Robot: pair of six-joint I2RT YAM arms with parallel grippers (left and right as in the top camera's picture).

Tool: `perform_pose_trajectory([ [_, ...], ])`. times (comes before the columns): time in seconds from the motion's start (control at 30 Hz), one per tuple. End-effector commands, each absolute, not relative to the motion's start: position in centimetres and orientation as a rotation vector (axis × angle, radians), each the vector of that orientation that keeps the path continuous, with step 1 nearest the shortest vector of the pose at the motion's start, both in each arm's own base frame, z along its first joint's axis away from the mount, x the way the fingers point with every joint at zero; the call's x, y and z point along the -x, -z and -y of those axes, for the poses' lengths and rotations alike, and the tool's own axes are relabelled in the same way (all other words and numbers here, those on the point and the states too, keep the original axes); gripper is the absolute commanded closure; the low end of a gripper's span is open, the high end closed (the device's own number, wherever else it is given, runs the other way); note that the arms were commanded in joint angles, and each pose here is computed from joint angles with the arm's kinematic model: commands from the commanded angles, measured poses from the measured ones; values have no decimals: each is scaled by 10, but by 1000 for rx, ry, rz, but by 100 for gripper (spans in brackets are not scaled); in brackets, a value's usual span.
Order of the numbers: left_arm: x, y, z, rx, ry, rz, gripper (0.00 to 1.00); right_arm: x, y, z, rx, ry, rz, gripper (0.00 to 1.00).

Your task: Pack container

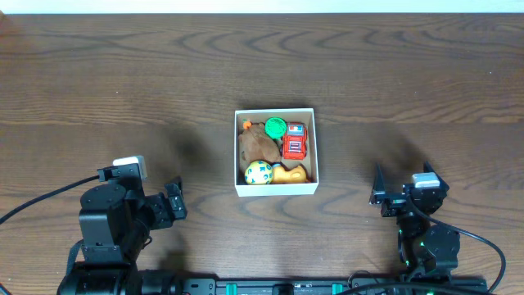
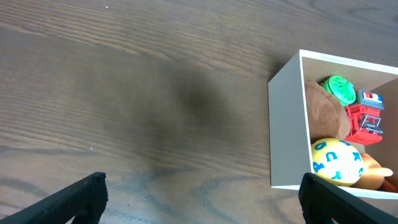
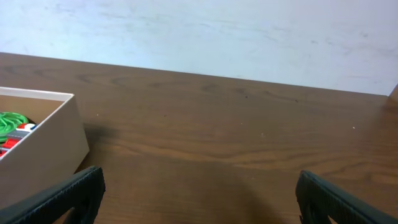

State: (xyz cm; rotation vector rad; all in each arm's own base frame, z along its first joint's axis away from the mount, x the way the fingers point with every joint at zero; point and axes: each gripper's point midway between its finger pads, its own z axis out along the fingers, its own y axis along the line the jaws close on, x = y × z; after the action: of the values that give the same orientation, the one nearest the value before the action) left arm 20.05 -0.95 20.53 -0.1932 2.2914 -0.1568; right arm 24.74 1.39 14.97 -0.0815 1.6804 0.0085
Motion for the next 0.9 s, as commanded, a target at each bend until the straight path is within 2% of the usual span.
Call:
perform_pose_trajectory([
  [0.0,-201,-205,10,194,161,-2290,2,-247,-149,-14,99,2,-1676,1],
  [0.2,-199,-204,10,191,153,-2298,2,-247,-149,-14,99,2,-1676,1],
  [0.47,-184,-170,7,205,148,-2304,2,-247,-149,-14,99,2,-1677,1],
  [0.67,-208,-144,7,137,135,-2105,2,-247,-149,-14,99,2,-1678,1],
  [0.87,-238,-151,7,24,78,-1835,2,-247,-149,-14,99,2,-1678,1],
])
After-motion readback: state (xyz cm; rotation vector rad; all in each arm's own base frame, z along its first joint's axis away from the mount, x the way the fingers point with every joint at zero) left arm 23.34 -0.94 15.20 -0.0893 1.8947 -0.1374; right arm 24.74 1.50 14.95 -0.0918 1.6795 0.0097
